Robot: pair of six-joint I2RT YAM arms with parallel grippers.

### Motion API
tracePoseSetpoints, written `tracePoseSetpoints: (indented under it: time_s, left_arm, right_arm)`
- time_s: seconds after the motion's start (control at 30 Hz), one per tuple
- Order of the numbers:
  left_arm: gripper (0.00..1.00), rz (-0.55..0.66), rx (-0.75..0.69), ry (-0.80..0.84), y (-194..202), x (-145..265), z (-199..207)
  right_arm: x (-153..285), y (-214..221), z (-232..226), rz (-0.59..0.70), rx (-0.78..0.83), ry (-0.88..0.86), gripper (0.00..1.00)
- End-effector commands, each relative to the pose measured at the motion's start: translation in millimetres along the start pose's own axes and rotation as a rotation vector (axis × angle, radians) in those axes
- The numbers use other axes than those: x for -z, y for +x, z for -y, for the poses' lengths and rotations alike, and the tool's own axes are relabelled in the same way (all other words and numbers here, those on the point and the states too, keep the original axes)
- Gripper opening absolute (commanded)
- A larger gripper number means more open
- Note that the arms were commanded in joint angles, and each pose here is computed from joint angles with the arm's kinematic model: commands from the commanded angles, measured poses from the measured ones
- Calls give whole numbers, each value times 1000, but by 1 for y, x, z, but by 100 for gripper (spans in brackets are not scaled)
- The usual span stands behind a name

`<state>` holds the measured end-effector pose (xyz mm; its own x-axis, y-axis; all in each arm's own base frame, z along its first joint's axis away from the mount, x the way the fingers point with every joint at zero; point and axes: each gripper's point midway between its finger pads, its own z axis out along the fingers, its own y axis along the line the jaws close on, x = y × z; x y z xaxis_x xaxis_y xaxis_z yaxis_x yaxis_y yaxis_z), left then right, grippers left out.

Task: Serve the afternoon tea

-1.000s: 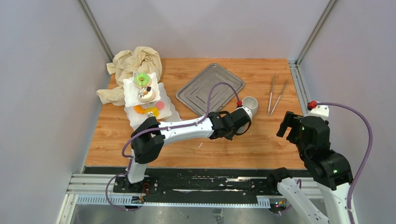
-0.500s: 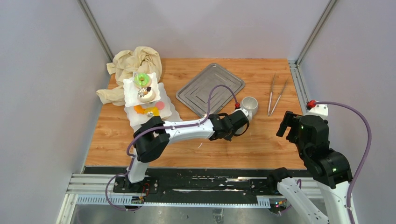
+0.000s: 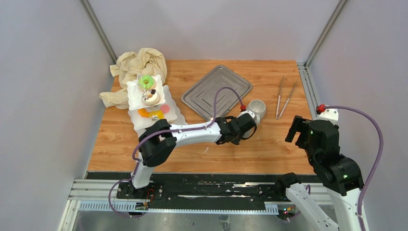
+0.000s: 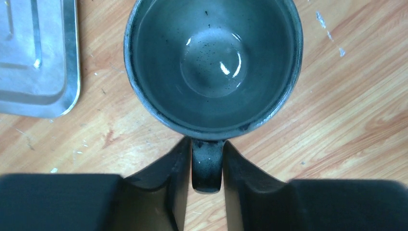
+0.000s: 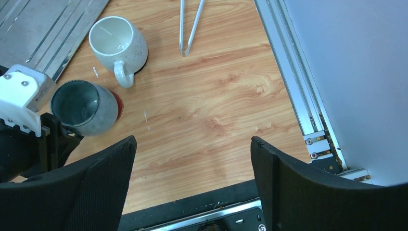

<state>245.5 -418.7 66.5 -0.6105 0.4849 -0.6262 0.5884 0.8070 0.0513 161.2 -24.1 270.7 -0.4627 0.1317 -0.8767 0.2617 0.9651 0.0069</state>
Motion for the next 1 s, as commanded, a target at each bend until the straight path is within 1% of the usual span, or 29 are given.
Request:
tracePoseSetpoints:
  time_s: [0.0, 0.07, 0.2, 0.33, 0.37, 0.43, 0.53, 0.63, 0.77, 0.83, 0.87, 0.97]
  left_arm:
    - [42, 2, 55, 9, -8, -6, 4]
    - [49, 0, 64, 10, -8, -5, 4]
    - [69, 23, 78, 2, -17, 7, 0]
    - [81, 47, 81, 3, -28, 26, -5]
    - [83, 50, 80, 7, -30, 33, -6]
    - [85, 50, 66, 42, -32, 47, -5]
    - [89, 17, 26, 127, -24, 72, 3]
    - [94, 30, -5, 133, -11, 104, 2]
    - [98, 62, 5, 187, 3, 137, -6]
    - [100, 85, 3, 171, 11, 148, -20]
    - [98, 109, 8, 145, 12, 155, -30]
    - [98, 172, 36, 42, 20, 165, -65]
  right_arm:
    - [3, 3, 5, -6, -9, 19, 87]
    - [1, 4, 3, -14, -7, 13, 87]
    - [-1, 5, 2, -28, 0, 16, 87]
    - [-9, 8, -1, -39, -1, 20, 88]
    - [-11, 11, -8, -58, 6, -9, 88]
    - [-17, 16, -13, -84, 15, -16, 88]
    - [-28, 26, -8, -149, 27, 58, 88]
    - [-39, 31, -4, -219, 76, 124, 88]
    - [-52, 38, -30, -292, 58, 31, 88]
    - [-55, 35, -42, -287, 26, -21, 88]
    - [-55, 32, -45, -273, 5, -27, 88]
    - [-53, 19, -36, -210, -56, 29, 88]
